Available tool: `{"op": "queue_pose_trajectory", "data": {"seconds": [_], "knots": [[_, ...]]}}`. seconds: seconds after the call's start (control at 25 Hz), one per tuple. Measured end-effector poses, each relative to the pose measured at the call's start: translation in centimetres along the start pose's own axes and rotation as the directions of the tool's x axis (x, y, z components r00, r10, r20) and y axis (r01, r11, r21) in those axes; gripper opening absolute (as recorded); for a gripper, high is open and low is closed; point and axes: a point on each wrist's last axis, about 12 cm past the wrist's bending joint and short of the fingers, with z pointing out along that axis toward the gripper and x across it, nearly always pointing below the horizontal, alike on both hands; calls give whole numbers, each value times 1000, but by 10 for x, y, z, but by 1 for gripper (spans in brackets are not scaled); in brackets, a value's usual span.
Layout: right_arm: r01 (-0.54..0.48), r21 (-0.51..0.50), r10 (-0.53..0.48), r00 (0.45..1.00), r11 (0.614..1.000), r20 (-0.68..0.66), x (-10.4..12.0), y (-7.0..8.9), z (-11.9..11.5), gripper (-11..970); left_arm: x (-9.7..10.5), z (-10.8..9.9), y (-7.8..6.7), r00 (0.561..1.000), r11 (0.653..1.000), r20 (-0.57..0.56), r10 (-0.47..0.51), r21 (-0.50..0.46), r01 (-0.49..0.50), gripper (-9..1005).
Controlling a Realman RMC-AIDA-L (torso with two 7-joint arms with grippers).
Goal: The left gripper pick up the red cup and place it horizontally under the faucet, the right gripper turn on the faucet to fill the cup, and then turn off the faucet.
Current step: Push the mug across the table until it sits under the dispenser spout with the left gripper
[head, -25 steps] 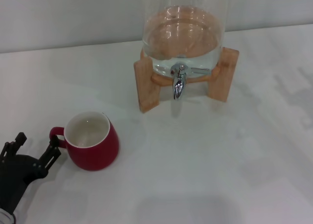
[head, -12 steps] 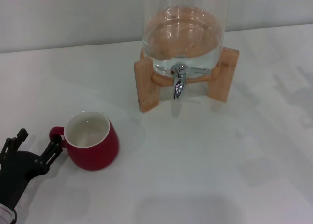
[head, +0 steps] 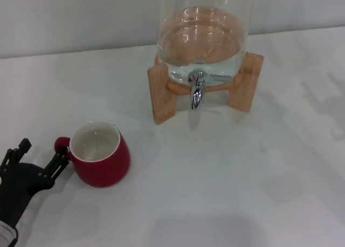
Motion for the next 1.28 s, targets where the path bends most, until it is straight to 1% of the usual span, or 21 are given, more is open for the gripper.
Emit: {"op": "queue_pose_trajectory", "data": {"seconds": [0.68, 0.76, 1.0, 1.28], "knots": [[3, -5, -3, 1000, 1000, 4, 0, 0, 3, 769, -1, 7, 1, 1000, 1000, -12, 4, 1, -4, 824], [3, -6, -3, 1000, 1000, 4, 0, 0, 3, 768, -2, 7, 0, 1000, 1000, -12, 5, 2, -5, 616], [3, -3, -3, 1000, 1000, 6, 0, 1, 3, 768, -1, 8, 0, 1000, 1000, -22, 8, 6, -8, 374], [3, -3, -3, 1000, 1000, 7, 0, 1, 3, 768, -1, 10, -1, 1000, 1000, -25, 19, 17, -18, 233]]}}
